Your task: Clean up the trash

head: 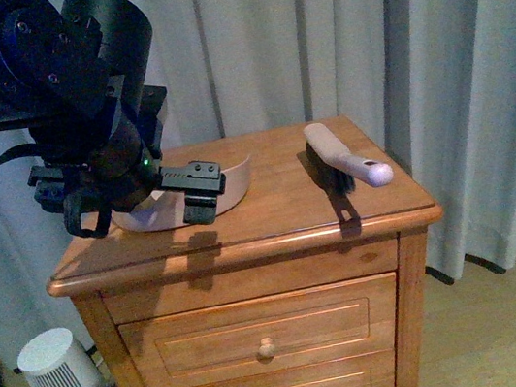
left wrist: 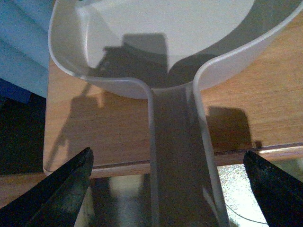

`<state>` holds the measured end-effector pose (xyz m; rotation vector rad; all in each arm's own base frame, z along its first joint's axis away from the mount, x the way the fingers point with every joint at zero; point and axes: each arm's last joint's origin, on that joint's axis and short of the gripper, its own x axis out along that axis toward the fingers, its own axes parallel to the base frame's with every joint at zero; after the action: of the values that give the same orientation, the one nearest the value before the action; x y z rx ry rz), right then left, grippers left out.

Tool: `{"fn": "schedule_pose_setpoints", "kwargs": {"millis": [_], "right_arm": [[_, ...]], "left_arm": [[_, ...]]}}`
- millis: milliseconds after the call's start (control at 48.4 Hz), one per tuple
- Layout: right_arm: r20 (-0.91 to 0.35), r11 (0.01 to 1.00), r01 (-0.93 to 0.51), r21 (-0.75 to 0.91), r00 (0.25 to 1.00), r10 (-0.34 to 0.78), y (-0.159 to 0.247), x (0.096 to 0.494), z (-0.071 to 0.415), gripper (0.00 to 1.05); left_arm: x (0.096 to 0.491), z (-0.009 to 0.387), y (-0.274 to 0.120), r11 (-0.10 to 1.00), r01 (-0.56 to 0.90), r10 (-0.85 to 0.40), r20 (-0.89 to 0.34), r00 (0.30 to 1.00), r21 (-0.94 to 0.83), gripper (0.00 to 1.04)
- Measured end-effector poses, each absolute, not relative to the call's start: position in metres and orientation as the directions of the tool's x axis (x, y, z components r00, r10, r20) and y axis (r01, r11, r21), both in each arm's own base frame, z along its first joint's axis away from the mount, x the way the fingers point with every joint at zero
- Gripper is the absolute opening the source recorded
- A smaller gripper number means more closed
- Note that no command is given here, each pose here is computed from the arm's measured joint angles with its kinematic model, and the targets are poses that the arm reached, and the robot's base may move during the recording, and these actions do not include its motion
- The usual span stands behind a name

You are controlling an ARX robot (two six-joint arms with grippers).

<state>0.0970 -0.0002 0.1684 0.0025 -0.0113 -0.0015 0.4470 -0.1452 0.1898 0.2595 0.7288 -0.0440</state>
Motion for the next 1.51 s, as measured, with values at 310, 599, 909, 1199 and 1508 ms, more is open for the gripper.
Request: {"fn": "schedule_pose_setpoints", "kwargs": {"millis": [310, 599, 909, 1199, 1508], "right_arm": [[0.011, 1.0, 0.001, 0.002, 1.0, -0.002, 0.0, 0.097, 0.168, 0.97], [0.011, 1.0, 0.001, 0.003, 1.0, -0.002, 0.0, 0.097, 0.168, 0.97], [0.011, 1.0, 0.001, 0.002, 1.0, -0.002, 0.0, 0.097, 0.168, 0.97], [0.011, 1.0, 0.001, 0.003, 1.0, -0.002, 0.0, 0.097, 0.168, 0.97], [0.011, 1.0, 0.001, 0.002, 1.0, -0.002, 0.0, 0.097, 0.168, 0.97]], "left_arm": [[0.446, 0.184, -0.144, 0.968, 0.126, 0.054, -0.668, 0.742, 0.219, 0.97], [0.447, 0.183, -0.139, 0.968, 0.111, 0.069, -0.664, 0.745, 0.225, 0.69], [0.447, 0.183, -0.139, 0.969, 0.12, 0.056, -0.664, 0.746, 0.216, 0.29], [0.442, 0.201, -0.137, 0.977, 0.124, 0.012, -0.621, 0.783, 0.175, 0.29], [0.417, 0.273, -0.109, 0.987, 0.057, 0.003, -0.381, 0.925, 0.147, 0.29]]}}
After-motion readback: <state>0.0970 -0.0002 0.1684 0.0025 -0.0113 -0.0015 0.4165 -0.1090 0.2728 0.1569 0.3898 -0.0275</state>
